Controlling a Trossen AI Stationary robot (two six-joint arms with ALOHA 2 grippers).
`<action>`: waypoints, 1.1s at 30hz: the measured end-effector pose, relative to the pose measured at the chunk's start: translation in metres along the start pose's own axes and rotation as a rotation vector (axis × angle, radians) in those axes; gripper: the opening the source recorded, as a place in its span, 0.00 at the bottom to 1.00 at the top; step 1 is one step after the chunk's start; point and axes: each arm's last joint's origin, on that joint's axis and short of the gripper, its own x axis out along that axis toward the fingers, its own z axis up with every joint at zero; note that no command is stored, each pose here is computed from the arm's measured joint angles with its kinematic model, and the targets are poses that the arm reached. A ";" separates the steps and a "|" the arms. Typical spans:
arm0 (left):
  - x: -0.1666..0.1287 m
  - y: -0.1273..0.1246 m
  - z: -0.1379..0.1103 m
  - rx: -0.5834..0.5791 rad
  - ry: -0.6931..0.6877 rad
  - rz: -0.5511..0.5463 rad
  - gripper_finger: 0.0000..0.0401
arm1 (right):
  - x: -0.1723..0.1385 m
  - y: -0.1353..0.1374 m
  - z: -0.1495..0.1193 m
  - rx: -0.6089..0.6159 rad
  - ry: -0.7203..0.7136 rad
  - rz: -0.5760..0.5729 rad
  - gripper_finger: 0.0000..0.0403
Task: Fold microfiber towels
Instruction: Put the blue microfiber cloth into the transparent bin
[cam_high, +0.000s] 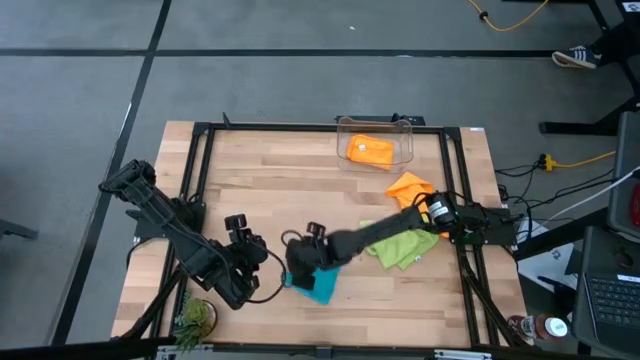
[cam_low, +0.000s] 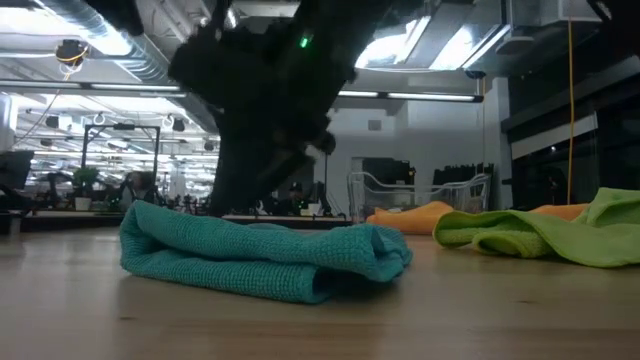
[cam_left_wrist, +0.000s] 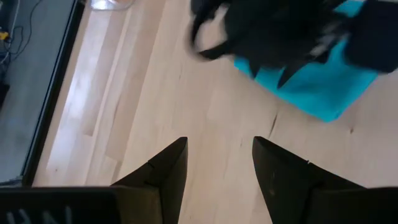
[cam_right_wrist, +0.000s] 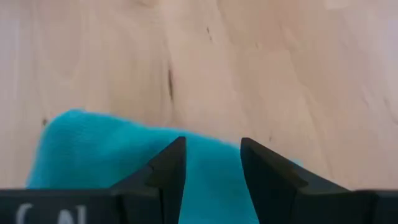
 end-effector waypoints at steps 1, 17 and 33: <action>0.002 -0.001 -0.002 0.005 0.003 0.004 0.43 | -0.002 0.006 -0.003 0.002 -0.014 -0.026 0.39; 0.019 -0.004 -0.018 -0.045 0.037 0.051 0.43 | 0.038 0.038 -0.065 0.284 -0.107 -0.092 0.39; 0.019 -0.004 -0.019 -0.049 0.050 0.039 0.43 | 0.083 -0.099 -0.001 -0.366 -0.112 0.160 0.39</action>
